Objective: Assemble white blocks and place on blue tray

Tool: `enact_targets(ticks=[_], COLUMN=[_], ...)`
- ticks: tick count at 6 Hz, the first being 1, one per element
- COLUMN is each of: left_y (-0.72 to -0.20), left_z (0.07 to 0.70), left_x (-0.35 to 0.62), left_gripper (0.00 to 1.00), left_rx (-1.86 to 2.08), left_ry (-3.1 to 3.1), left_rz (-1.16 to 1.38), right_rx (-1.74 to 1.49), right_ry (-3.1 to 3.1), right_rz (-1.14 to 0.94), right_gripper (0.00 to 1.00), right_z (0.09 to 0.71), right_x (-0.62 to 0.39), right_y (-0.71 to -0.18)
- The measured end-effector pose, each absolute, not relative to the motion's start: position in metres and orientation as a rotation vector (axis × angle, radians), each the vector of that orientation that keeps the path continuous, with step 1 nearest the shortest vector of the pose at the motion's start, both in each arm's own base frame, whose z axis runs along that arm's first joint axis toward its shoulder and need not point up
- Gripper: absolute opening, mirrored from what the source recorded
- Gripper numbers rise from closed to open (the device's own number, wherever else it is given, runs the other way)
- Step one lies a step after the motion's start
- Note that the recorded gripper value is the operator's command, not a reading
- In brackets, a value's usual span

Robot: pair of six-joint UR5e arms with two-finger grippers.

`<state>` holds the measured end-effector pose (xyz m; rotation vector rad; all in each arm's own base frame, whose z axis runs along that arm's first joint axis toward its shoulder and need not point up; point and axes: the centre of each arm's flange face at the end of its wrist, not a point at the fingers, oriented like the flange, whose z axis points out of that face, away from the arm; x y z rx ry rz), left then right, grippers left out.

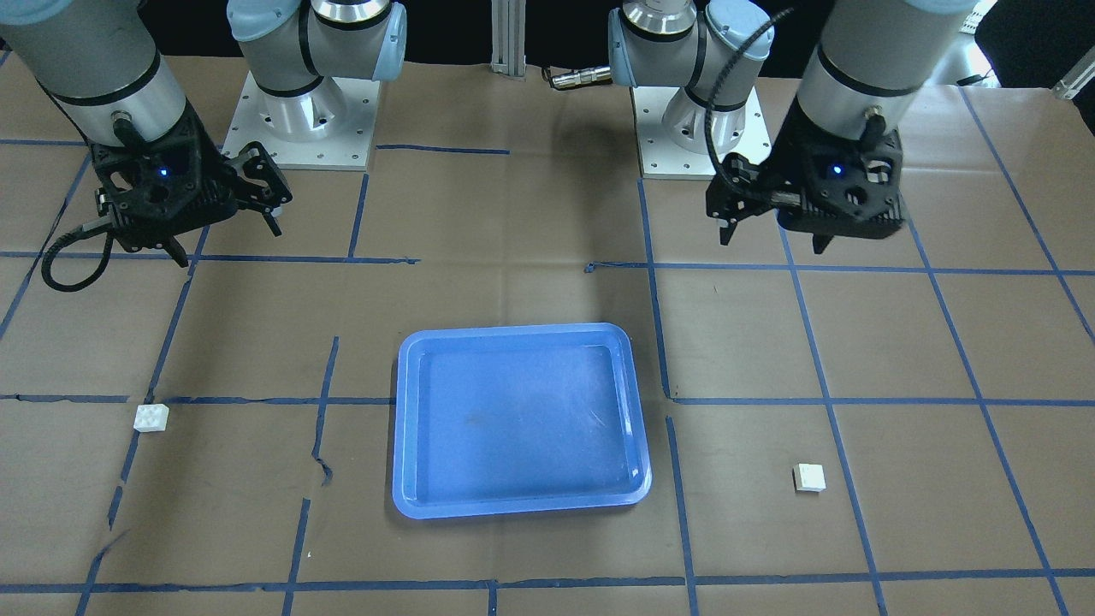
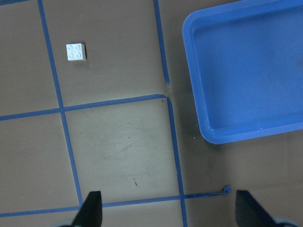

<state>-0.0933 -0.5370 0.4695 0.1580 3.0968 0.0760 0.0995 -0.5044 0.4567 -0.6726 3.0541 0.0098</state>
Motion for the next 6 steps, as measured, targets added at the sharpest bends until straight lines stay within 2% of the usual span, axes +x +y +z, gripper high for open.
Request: enact_targets(ticks=[1, 3, 5, 6], left_y=[-0.574, -0.646, -0.685, -0.688], left_z=[0.425, 0.348, 0.273, 0.240], left_x=[-0.051, 0.005, 0.020, 0.021], left_gripper=[1.00, 1.00, 0.99, 0.99], left_rx=[0.069, -0.041, -0.054, -0.054], left_ry=[3.105, 3.095, 3.085, 3.089], left_rz=[0.157, 0.015, -0.036, 0.008], right_rx=[-0.732, -1.081, -1.429, -1.612], right_ry=[3.037, 2.931, 2.745, 2.605], right_rz=[0.008, -0.022, -0.026, -0.071], right_gripper=[1.00, 1.00, 1.00, 1.00], right_z=[0.452, 0.435, 0.409, 0.390], right_x=[0.097, 0.080, 0.027, -0.009], right_y=[-0.508, -0.528, -0.551, -0.565])
